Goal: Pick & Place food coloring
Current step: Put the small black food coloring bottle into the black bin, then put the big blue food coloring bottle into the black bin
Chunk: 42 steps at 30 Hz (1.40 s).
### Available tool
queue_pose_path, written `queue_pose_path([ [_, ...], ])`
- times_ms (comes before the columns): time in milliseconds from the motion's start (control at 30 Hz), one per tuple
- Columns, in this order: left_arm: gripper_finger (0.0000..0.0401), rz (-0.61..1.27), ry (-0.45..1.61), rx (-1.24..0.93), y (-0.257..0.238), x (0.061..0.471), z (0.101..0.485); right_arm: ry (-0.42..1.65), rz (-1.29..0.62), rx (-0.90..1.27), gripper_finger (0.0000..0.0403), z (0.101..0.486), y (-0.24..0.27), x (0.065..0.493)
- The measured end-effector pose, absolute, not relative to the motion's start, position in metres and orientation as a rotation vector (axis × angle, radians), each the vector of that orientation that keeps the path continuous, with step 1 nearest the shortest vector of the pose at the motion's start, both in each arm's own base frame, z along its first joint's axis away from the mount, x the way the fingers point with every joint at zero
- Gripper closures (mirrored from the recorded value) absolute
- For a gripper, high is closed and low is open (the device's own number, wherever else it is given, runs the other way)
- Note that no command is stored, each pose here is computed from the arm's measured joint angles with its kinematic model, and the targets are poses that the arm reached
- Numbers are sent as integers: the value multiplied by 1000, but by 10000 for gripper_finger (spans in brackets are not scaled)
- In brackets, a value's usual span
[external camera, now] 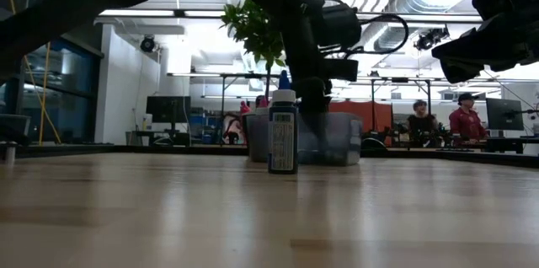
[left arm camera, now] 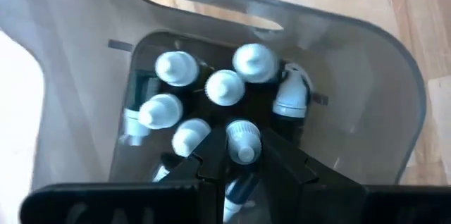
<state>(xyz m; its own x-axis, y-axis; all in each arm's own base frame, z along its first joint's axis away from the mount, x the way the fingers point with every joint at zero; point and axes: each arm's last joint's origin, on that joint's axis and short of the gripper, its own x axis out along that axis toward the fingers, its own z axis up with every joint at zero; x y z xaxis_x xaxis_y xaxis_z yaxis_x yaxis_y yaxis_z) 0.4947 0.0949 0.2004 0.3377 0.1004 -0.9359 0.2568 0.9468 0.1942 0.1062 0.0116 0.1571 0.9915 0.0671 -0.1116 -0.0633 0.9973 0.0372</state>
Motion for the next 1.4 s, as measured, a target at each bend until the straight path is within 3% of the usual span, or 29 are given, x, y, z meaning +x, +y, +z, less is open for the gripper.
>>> queue_pose_path([
  [367,340,-101,1234,324,96,494,201,113,65,34,400,157,12,106],
  [733,267,-116,1231,314,95,494,201,113,65,34,400,157,12,106],
  [1000,263,-70,1251,347,97,493,202,113,65,34,400,157,12,106],
  [1400,263,-100,1216,339,95,492,234,113,66,34,400,157,12,106],
])
